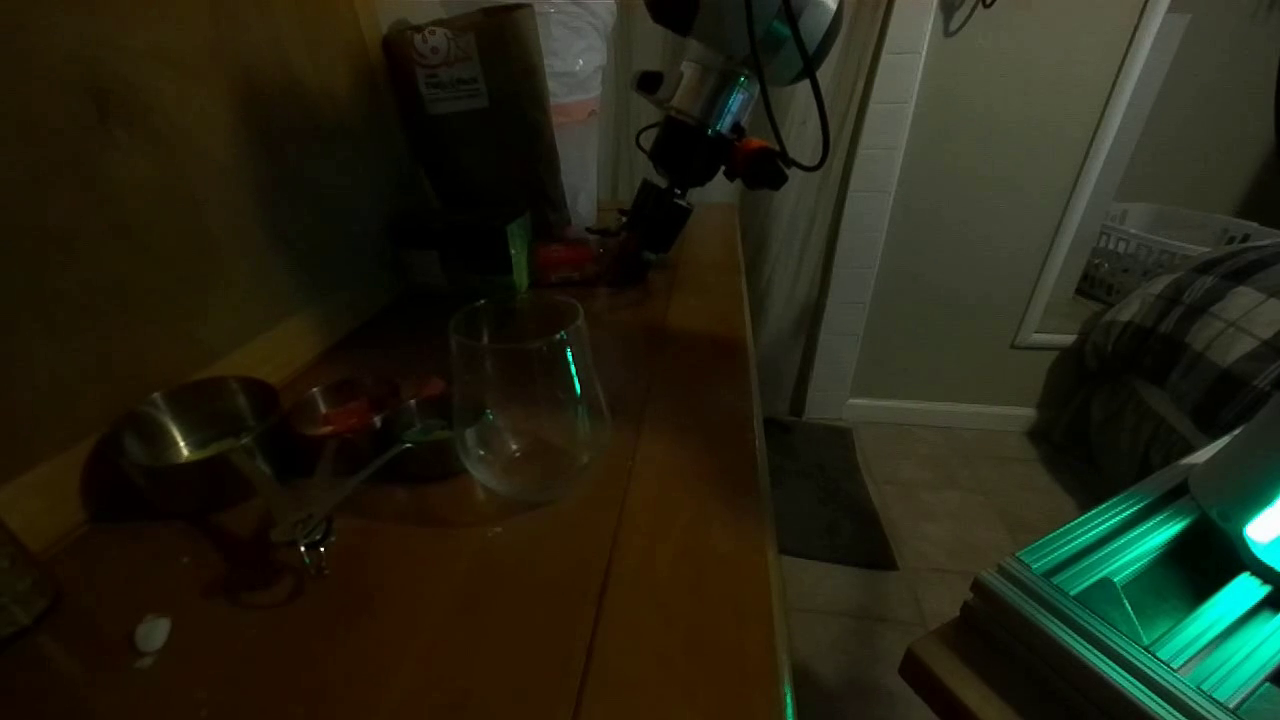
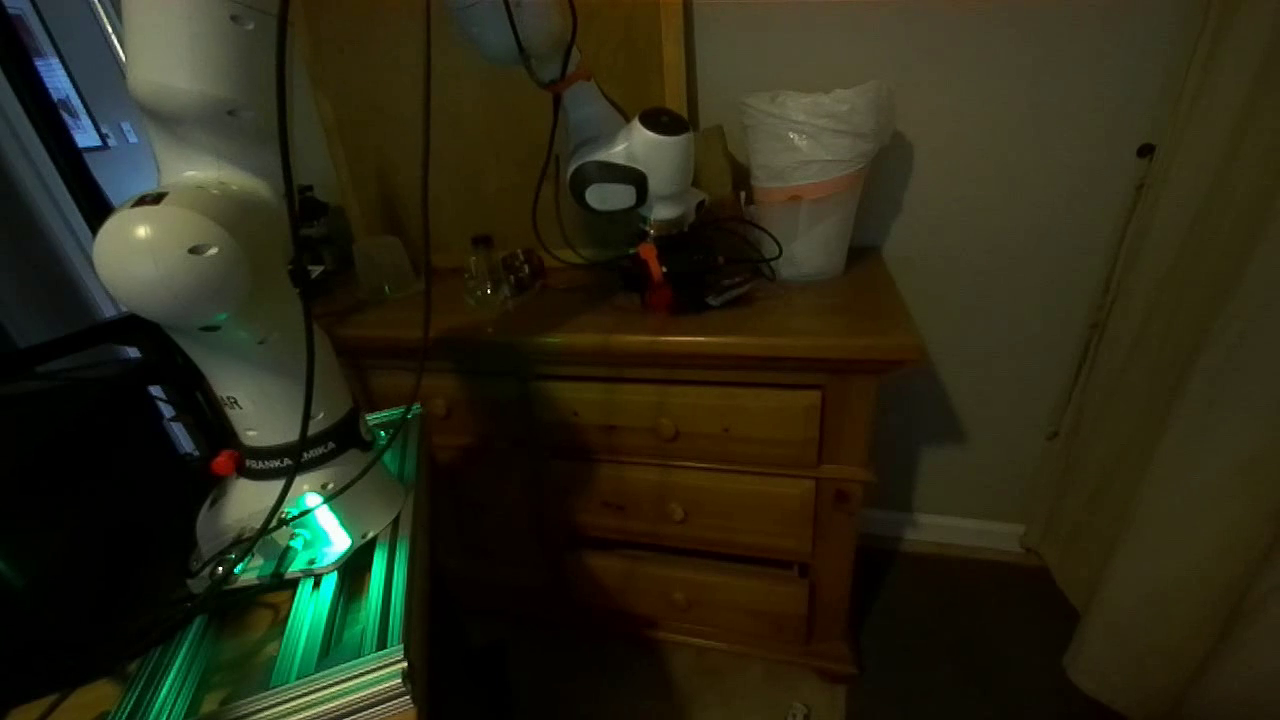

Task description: Put the bottle upright

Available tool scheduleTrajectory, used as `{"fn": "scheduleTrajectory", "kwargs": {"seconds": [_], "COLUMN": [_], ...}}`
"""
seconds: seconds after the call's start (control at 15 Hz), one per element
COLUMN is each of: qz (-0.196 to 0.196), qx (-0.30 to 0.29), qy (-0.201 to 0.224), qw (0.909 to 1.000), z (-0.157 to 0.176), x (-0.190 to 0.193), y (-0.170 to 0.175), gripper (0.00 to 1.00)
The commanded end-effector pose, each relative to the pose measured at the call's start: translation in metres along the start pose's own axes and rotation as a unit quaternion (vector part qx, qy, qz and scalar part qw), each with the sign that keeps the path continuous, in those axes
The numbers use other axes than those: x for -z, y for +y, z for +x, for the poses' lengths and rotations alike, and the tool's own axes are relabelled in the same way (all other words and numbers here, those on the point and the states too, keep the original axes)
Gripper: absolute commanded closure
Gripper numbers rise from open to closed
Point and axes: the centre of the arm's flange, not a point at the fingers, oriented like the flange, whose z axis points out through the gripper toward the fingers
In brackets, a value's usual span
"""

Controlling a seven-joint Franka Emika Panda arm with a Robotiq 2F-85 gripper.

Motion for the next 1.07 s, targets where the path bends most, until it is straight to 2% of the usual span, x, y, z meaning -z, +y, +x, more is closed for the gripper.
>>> {"fn": "scheduleTrajectory", "kwargs": {"seconds": [0.0,0.53,0.67,1.0], "qz": [0.013,0.034,0.038,0.034], "qx": [-0.008,-0.06,-0.072,-0.092], "qy": [0.006,-0.029,-0.05,-0.147], "qw": [0.9999,0.9972,0.9954,0.9842], "z": [0.002,0.019,0.03,0.064], "x": [0.001,0.051,0.066,0.098], "y": [0.005,0.001,-0.001,-0.007], "gripper": [0.67,0.67,0.67,0.67]}}
